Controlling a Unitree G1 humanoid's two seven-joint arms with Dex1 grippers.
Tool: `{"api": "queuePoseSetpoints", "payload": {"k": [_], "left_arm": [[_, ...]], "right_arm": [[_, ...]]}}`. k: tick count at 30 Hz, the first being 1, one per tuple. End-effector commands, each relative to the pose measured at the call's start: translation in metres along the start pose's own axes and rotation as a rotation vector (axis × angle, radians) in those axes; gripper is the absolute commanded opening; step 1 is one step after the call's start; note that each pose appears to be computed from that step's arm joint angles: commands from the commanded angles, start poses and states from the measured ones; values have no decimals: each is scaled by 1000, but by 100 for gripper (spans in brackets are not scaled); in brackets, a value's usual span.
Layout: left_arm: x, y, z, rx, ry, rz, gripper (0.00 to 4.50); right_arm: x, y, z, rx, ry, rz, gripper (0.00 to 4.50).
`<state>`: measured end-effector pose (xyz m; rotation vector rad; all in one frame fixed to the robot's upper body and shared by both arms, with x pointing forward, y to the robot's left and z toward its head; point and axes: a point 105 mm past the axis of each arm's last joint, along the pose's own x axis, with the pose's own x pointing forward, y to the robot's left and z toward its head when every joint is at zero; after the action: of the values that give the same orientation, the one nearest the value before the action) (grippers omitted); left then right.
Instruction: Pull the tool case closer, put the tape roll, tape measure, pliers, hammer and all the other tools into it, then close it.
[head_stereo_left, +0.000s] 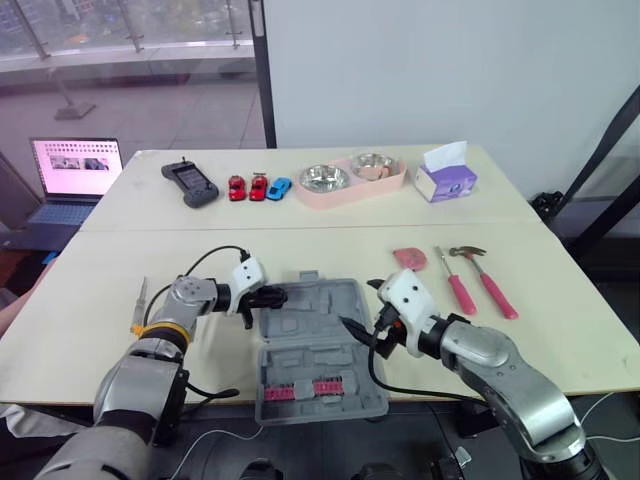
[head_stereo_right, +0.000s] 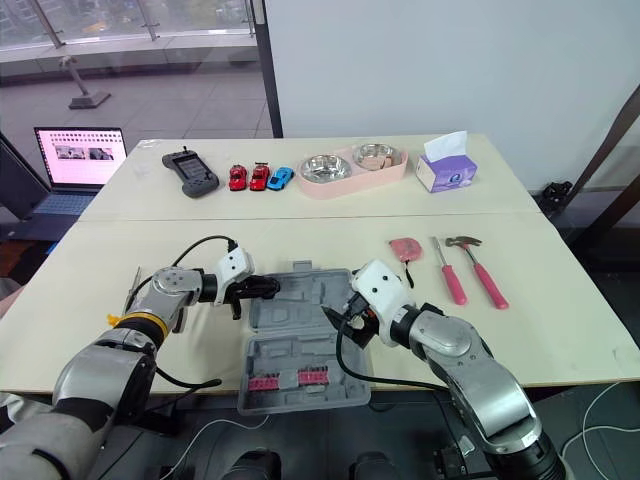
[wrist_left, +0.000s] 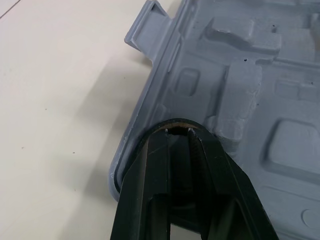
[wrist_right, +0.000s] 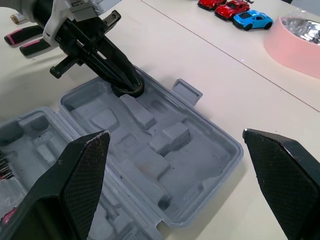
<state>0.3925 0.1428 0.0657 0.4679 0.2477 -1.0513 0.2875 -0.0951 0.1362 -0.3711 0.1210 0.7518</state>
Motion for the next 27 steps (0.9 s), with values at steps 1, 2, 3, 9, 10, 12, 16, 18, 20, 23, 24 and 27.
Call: {"api": "queuePoseSetpoints", "payload": {"k": [1, 2, 3, 9, 10, 12, 16, 18, 20, 23, 24, 27], "left_arm": [[-15, 20, 30, -28, -132, 33, 66], [-19, 23, 37, -31, -164, 29, 66], [-25, 27, 44, -35, -195, 24, 66], [-66, 38, 59, -26, -260, 3, 66], [-76, 40, 56, -31, -251, 12, 66], [-108, 42, 40, -54, -194, 56, 66], [-172, 40, 2, -114, -70, 204, 66], [-203, 36, -20, -143, 12, 294, 66], [-240, 28, -43, -177, 99, 394, 120], [-281, 18, -64, -230, 165, 517, 255], [-293, 14, -70, -245, 183, 559, 300], [-321, 4, -83, -277, 222, 653, 443]], "right_arm": [[-7, -15, 8, -21, -40, -41, 450], [-9, -18, 8, -20, -40, -49, 450], [-11, -22, 8, -18, -40, -56, 450], [-33, -51, 2, -5, -27, -117, 450], [-38, -57, -1, -4, -17, -134, 450], [-57, -74, -16, 1, 32, -195, 450], [-98, -96, -41, 17, 114, -289, 450], [-118, -105, -52, 25, 140, -341, 450], [-141, -114, -62, 36, 158, -399, 450], [-167, -122, -72, 48, 168, -457, 450], [-176, -124, -74, 48, 175, -471, 450], [-196, -130, -80, 45, 196, -493, 450]]}}
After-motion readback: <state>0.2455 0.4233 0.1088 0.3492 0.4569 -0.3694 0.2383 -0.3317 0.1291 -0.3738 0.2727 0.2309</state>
